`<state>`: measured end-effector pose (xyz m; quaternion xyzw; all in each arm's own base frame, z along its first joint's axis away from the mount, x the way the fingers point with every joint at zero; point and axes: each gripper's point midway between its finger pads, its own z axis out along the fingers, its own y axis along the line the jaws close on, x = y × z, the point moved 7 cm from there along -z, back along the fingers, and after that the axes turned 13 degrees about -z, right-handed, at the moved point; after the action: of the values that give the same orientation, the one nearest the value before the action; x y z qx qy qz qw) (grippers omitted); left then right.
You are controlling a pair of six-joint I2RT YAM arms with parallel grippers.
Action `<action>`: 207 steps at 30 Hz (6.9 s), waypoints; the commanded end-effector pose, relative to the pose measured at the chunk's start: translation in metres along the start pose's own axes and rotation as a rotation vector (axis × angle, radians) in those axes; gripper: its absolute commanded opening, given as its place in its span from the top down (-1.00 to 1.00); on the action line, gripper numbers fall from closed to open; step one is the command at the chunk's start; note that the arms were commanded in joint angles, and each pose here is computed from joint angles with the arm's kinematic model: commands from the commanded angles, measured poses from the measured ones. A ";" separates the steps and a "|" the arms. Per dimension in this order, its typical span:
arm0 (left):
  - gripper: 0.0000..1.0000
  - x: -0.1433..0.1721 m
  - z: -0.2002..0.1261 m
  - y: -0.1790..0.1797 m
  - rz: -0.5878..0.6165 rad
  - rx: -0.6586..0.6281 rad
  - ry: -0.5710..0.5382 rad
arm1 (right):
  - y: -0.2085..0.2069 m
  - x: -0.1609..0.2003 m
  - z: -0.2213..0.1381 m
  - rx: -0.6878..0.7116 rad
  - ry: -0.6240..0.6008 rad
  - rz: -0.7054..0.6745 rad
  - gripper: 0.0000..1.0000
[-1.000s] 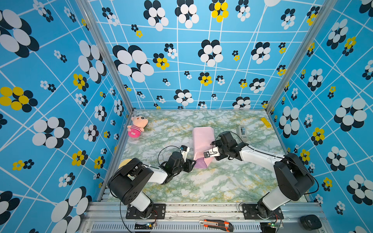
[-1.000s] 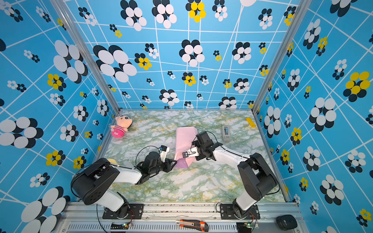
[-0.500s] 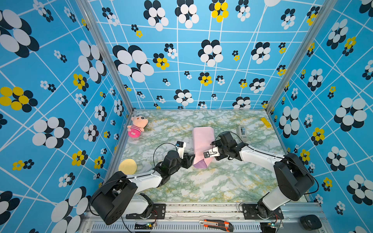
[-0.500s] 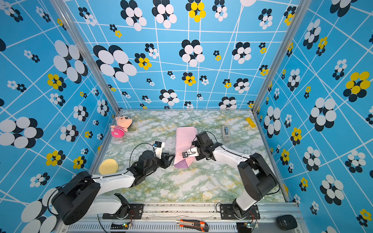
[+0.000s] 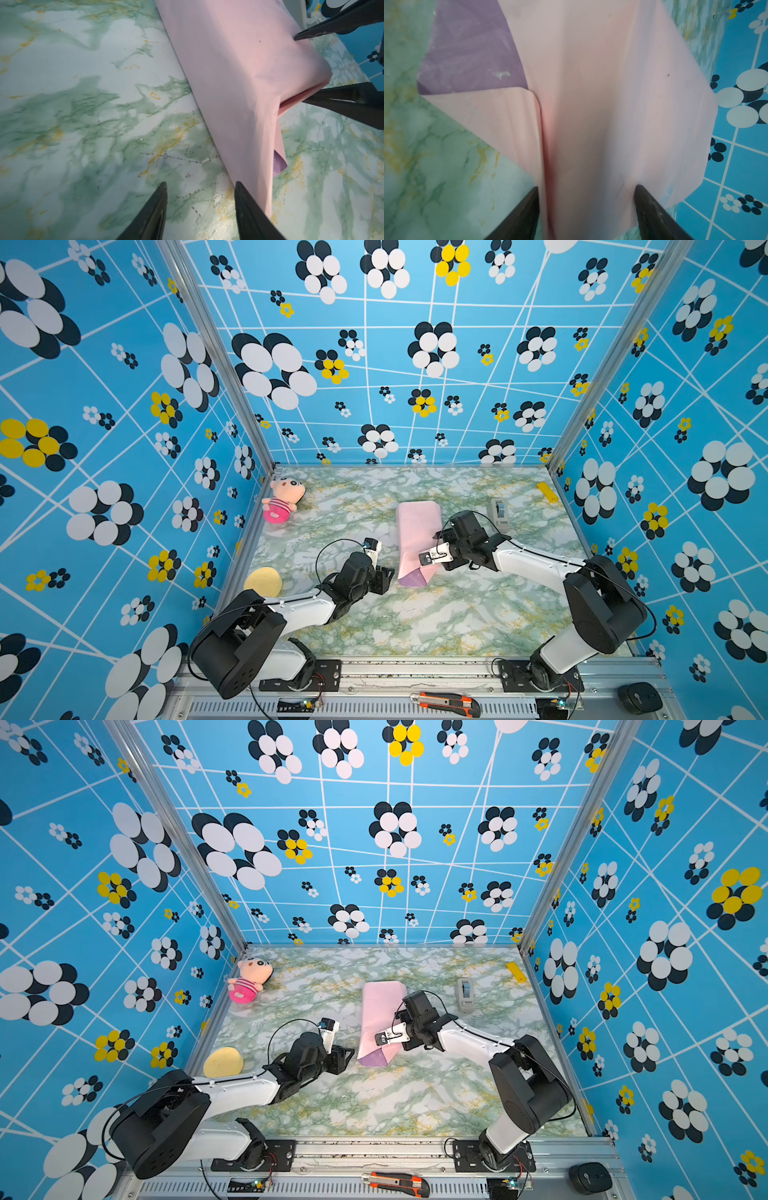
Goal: Wrap a gift box in wrapping paper
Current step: Fold the wrapping paper for the gift box.
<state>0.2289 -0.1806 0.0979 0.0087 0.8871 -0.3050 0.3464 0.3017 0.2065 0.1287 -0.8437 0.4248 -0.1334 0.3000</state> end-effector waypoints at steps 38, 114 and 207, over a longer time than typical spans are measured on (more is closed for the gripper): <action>0.22 0.002 0.042 -0.020 0.053 0.103 0.036 | 0.026 -0.005 0.003 -0.138 0.001 0.010 -0.40; 0.62 0.004 0.054 -0.064 -0.011 0.221 -0.001 | 0.029 -0.007 0.004 -0.157 0.012 0.033 -0.30; -0.21 -0.052 0.082 -0.056 1.604 0.106 0.159 | 0.003 0.021 -0.020 -0.218 -0.283 2.209 -0.59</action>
<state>0.3071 -0.2626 0.1225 0.7019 0.5807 0.0046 0.4125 0.3089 0.1834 0.1329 -0.0396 0.9167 0.3429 0.2012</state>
